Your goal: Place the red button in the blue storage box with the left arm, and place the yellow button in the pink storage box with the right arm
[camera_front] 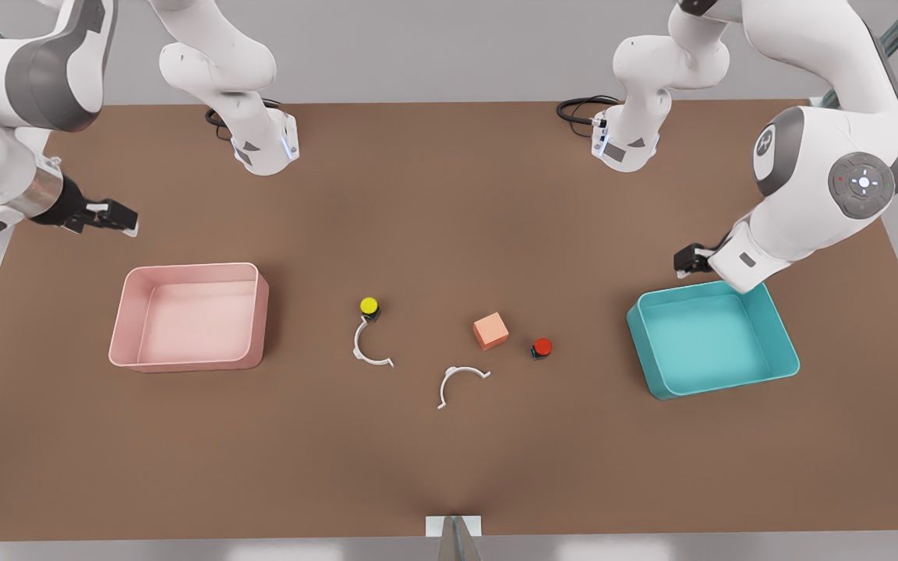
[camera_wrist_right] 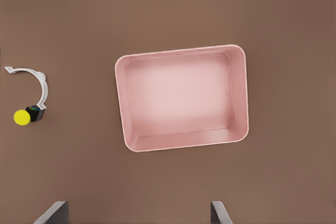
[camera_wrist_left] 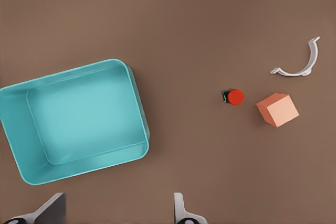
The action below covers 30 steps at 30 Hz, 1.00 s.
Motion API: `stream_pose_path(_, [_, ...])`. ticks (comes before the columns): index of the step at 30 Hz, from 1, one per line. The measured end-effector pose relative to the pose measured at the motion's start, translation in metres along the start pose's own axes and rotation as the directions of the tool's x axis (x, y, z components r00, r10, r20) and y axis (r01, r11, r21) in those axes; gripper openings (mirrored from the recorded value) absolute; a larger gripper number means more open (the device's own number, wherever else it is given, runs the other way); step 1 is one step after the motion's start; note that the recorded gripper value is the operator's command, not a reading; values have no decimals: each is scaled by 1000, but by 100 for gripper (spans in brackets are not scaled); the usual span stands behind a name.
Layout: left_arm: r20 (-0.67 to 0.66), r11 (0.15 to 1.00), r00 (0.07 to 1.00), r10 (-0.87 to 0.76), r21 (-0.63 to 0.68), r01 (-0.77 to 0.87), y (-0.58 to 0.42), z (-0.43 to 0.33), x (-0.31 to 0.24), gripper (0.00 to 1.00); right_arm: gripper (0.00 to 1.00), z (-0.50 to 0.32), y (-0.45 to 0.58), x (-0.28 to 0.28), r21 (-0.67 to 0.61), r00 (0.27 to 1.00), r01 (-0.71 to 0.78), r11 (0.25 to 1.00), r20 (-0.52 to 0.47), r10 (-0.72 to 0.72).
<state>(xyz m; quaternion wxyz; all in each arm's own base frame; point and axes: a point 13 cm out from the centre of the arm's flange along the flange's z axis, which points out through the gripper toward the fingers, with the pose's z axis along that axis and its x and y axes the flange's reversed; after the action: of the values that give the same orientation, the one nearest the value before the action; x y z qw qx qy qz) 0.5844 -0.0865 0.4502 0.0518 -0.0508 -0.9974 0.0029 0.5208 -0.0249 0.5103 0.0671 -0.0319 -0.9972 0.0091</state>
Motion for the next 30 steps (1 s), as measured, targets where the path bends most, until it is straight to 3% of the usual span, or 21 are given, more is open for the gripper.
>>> stream_pose_path(4, [15, 1000, 1000, -5, 4, 5, -4, 0, -4, 100, 100, 11, 3, -13, 4, 1000, 12, 1000, 6, -12])
stream_pose_path(11, [-131, 993, 985, -112, 28, 117, -82, 160, 18, 100, 100, 120, -19, -36, 10, 965, -39, 999, -257, 41])
stream_pose_path(16, [-31, 962, 963, -269, 32, 270, -146, 244, -11, 100, 100, 210, 29, -61, -53, 931, -13, 999, -366, -7])
stream_pose_path(25, [45, 794, 795, -605, 105, 599, -205, 316, -56, 100, 100, 331, 222, -59, 6, 960, 49, 999, -277, -45])
stream_pose_path(30, [25, 678, 680, -733, 116, 726, -215, 347, -66, 100, 100, 401, 335, -39, -31, 984, -34, 999, -178, 28])
